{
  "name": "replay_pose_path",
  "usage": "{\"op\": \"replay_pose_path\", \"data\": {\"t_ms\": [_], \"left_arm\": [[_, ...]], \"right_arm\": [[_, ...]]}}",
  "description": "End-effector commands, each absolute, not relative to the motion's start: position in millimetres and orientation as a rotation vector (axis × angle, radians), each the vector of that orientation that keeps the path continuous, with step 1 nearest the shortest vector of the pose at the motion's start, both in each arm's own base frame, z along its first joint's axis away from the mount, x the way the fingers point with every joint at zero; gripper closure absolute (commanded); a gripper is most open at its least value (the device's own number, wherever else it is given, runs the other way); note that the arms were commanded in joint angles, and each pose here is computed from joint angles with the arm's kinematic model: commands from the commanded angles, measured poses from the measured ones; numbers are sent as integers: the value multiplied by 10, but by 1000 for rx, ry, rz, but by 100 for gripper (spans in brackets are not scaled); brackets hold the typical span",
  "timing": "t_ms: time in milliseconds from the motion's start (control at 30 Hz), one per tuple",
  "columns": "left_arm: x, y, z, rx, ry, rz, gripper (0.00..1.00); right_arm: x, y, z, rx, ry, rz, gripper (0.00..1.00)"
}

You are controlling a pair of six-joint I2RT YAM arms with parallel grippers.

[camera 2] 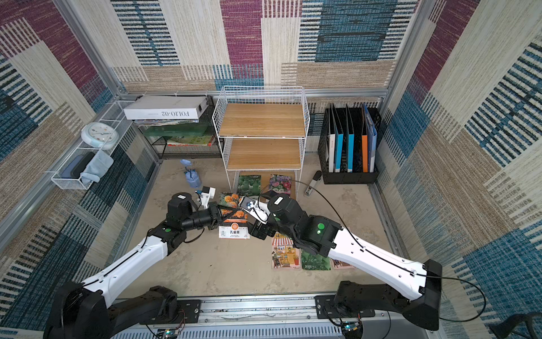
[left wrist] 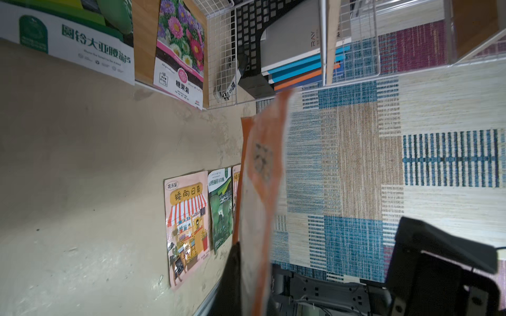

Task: Take the seed bag off the shelf
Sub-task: Pick up the seed packet from the shelf, then place the seed packet at the center of the board.

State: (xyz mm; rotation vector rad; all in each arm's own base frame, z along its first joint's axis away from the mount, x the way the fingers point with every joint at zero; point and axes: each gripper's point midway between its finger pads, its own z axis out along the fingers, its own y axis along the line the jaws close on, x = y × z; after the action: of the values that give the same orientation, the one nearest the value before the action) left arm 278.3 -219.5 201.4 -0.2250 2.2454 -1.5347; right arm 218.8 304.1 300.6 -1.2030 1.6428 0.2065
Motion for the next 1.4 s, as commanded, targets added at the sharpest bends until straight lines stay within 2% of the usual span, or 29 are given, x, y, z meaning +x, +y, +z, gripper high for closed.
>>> {"op": "replay_pose_path", "data": {"t_ms": [0, 333, 733, 1133, 1367], "left_arm": [[2634, -2267, 1897, -113, 2247, -1522, 100], [2195, -2612, 1291, -59, 2300, -1540, 100], [2292, -2714, 1119, -126, 2184, -1413, 100], [2443, -3120, 599, -156, 2259, -1531, 100], [2431, -3074, 405, -180, 2311, -1479, 100]], "right_arm": [[2161, 2985, 3008, -1103, 1722, 277, 1], [2166, 2899, 2896, -901, 1878, 378, 0], [2141, 2883, 2589, -782, 1992, 454, 0], [2081, 2823, 2424, -763, 2014, 483, 1], [2054, 2752, 2442, -769, 2008, 469, 0]]}}
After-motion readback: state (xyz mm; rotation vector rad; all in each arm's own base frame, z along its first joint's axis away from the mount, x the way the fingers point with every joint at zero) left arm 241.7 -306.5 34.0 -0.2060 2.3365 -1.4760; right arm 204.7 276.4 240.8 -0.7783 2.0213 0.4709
